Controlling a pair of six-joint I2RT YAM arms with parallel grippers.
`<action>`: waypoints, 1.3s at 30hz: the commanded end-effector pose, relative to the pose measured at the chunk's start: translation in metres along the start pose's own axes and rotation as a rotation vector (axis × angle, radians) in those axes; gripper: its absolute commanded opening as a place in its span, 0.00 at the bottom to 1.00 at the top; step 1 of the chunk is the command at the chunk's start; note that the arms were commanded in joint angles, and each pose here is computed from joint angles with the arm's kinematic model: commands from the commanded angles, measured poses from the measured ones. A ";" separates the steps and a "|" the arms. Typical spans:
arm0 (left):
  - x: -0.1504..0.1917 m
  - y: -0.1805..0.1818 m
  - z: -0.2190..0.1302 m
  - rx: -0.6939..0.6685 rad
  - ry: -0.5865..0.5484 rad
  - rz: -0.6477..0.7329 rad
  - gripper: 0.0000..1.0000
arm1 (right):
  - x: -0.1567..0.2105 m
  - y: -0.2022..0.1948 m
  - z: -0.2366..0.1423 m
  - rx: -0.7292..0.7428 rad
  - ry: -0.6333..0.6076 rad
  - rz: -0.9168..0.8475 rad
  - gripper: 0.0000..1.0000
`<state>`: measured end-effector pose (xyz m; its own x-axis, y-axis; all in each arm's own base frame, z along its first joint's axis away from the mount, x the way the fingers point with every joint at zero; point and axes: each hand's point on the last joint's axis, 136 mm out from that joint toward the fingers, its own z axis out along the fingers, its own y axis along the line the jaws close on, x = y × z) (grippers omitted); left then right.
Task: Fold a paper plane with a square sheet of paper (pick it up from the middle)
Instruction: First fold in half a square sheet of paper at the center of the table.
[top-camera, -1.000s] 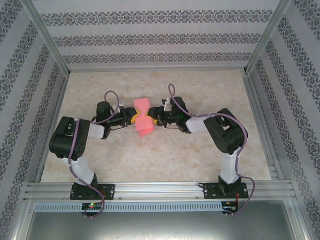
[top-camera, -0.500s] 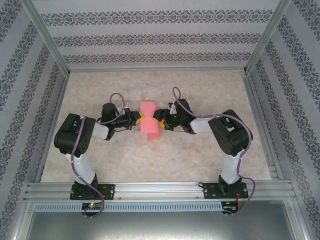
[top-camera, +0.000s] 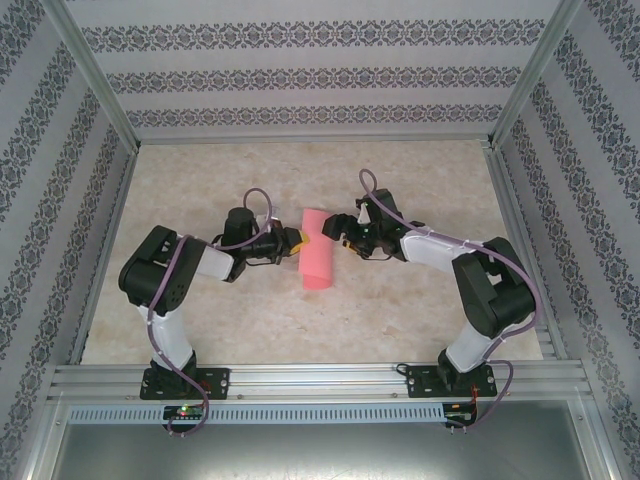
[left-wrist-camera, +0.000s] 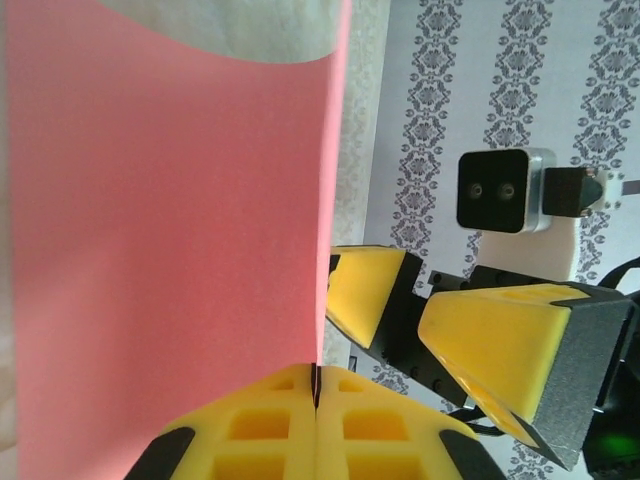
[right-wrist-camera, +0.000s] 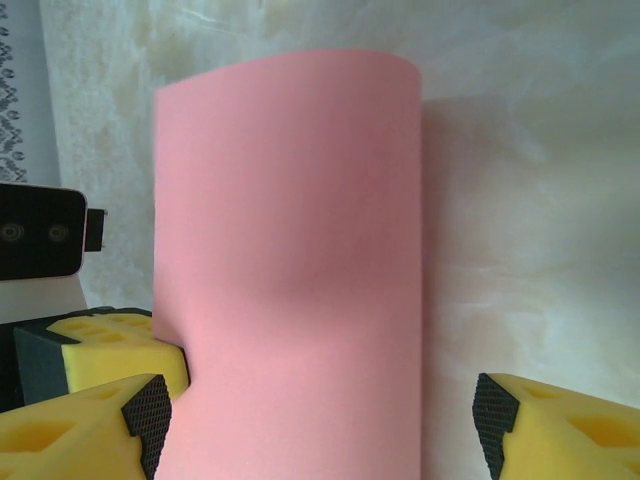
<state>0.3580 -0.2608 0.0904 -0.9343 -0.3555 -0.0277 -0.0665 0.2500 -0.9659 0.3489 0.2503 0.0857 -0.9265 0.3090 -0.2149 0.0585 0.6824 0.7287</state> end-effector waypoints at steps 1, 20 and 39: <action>0.003 0.004 0.011 -0.020 0.010 0.041 0.00 | 0.006 -0.013 -0.008 0.055 0.018 -0.036 0.80; 0.014 0.047 0.019 -0.214 0.056 -0.007 0.03 | 0.037 -0.027 0.030 0.091 0.197 0.026 0.62; -0.017 0.011 -0.046 -0.390 -0.093 0.069 0.61 | 0.061 -0.093 0.043 0.393 0.285 0.030 0.47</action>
<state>0.3574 -0.2355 0.0924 -0.9205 -0.3779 -0.0998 -0.1213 0.5190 -0.8461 0.3239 0.2541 0.0214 -0.9826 0.1845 -0.0231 0.1389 0.8108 0.5686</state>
